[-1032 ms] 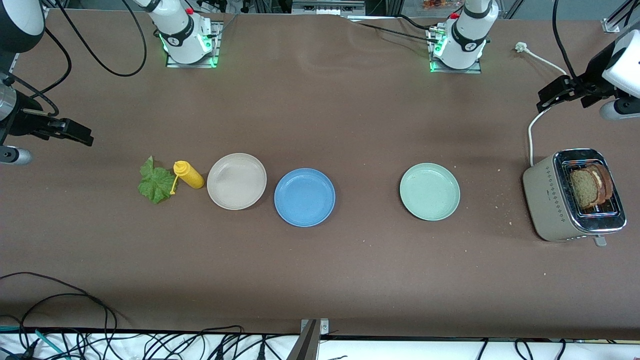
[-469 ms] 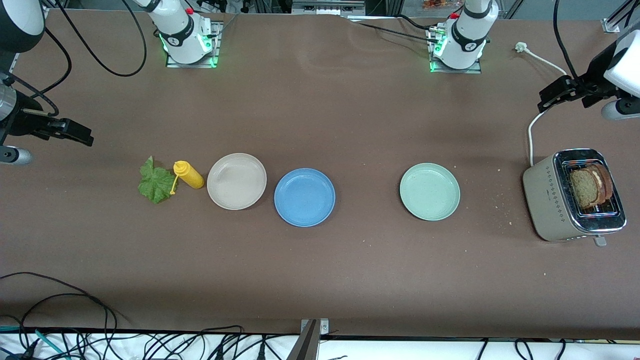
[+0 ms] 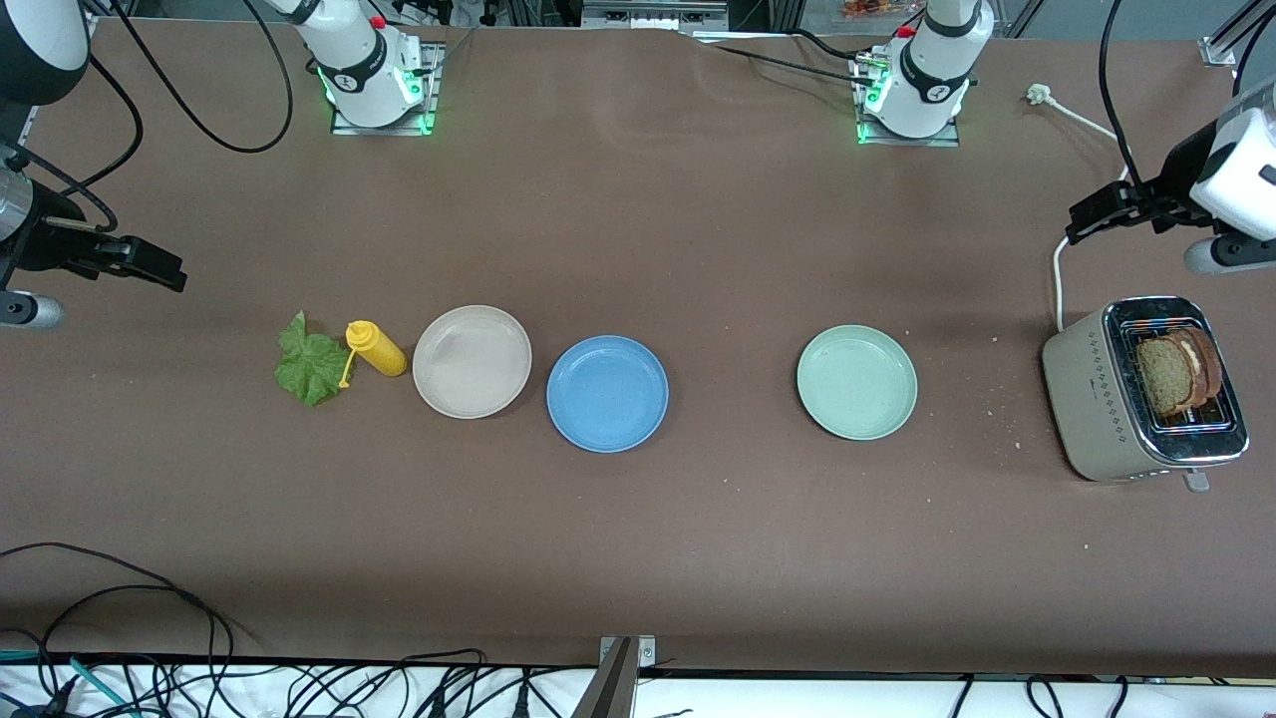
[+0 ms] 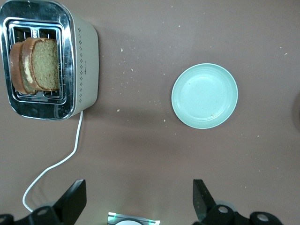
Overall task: Make sandwich in blue plate with both arms
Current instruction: 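Move the left gripper down over the bread slices in the toaster, then grasp the outer bread slice with the left gripper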
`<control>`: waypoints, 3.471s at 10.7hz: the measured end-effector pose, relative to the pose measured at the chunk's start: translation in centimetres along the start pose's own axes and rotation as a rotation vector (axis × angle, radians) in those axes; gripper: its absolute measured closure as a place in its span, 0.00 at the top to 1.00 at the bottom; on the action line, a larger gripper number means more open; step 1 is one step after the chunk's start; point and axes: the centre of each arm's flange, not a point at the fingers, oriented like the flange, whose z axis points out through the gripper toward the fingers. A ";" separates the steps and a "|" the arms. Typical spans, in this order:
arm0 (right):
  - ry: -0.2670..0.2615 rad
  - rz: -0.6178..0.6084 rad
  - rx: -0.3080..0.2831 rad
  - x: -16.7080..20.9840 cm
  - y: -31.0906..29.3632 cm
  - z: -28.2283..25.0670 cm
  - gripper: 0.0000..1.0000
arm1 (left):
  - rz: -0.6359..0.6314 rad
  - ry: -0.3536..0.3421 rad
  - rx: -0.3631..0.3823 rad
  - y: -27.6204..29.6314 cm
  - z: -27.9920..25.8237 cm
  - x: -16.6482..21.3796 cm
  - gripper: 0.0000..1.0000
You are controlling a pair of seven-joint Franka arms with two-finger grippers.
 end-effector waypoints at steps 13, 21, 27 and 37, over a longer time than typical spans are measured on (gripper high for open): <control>0.003 -0.011 0.000 -0.1 -0.7 -0.1 1.00 | 0.020 -0.185 0.083 -12.1 19.1 13.4 1.00; 0.002 -0.014 0.000 -0.1 -0.9 -0.1 1.00 | 0.092 -0.199 0.130 -15.9 20.0 14.0 1.00; 0.002 -0.015 0.000 -0.1 -1.0 -0.1 1.00 | 0.096 -0.203 0.122 -17.3 20.8 14.1 1.00; 0.002 -0.019 0.000 -0.1 -1.2 -0.1 1.00 | 0.131 -0.193 0.115 -18.3 20.7 14.2 0.26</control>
